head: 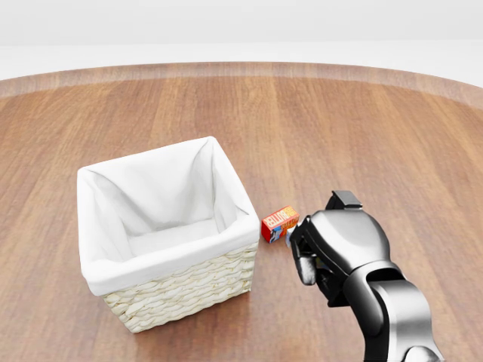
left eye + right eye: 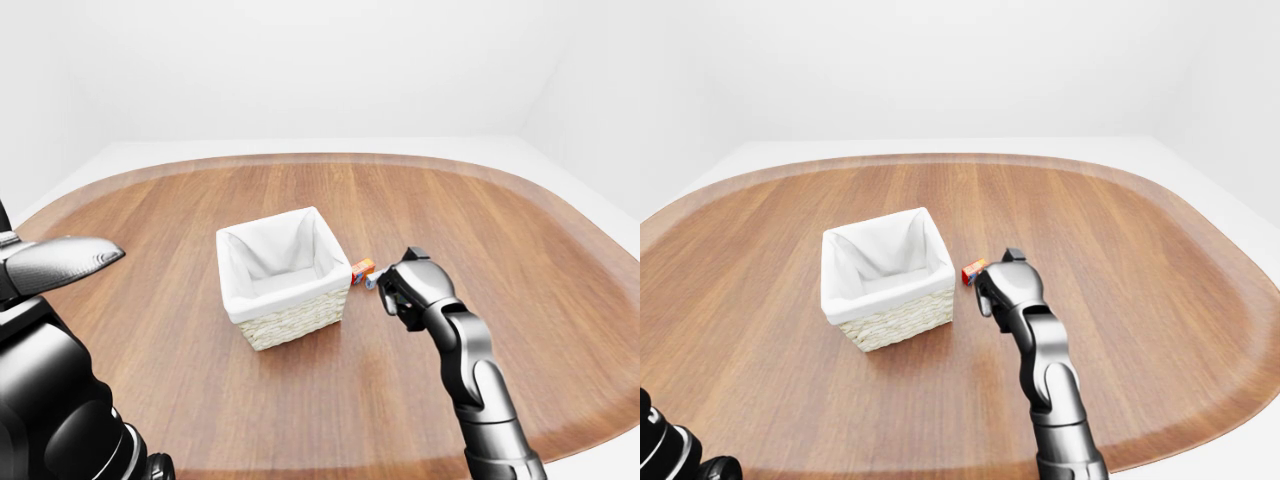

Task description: Pick up the alphabet soup and put it in the basket.

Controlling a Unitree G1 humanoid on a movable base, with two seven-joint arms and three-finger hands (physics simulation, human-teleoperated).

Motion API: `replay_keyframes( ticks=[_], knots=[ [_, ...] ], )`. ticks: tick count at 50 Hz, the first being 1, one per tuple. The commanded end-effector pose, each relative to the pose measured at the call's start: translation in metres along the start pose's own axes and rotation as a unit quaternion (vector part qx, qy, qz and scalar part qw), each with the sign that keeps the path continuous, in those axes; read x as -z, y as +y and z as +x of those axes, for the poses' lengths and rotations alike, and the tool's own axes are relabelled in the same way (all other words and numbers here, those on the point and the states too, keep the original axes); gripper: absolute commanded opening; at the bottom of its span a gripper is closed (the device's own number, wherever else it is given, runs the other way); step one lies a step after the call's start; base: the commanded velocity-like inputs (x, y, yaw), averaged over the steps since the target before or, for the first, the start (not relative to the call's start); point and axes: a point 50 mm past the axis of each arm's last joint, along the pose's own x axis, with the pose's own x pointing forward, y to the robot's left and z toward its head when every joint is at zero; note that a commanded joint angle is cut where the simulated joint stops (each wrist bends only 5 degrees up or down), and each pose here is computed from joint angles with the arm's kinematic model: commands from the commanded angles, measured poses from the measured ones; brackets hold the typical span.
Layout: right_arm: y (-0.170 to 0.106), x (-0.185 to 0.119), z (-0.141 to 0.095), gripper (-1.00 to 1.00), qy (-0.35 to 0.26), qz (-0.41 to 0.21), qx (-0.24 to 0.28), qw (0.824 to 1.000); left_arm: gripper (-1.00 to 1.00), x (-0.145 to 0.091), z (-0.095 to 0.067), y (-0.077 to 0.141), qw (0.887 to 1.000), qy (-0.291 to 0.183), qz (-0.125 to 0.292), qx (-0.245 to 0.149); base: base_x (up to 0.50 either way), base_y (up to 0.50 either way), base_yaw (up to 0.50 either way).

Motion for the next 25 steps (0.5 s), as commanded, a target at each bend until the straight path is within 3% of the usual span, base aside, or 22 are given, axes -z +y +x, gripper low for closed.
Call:
replay_keyframes(
  ticks=[1, 12, 13, 25],
  knots=[
    [-0.041, -0.01, -0.007, -0.93, -0.011, 0.009, 0.034, 0.999, 1.0, -0.001, 0.0, 0.0, 1.0, -0.002, 0.001, 0.001, 0.0, 0.0, 0.0],
    [-0.048, -0.014, -0.006, -0.93, -0.019, 0.01, 0.044, 0.999, 1.0, 0.002, -0.001, 0.0, 1.0, 0.004, 0.006, 0.005, 0.0, 0.0, 0.0],
    [-0.068, -0.026, -0.005, -0.93, -0.037, -0.004, 0.068, 0.997, 1.0, 0.0, -0.001, -0.001, 1.0, 0.0, 0.003, 0.003, 0.0, 0.0, 0.0],
    [-0.099, -0.038, -0.008, -0.93, -0.058, -0.021, 0.11, 0.992, 1.0, 0.001, -0.001, -0.001, 1.0, 0.001, 0.001, 0.002, 0.0, 0.0, 0.0]
  ],
)
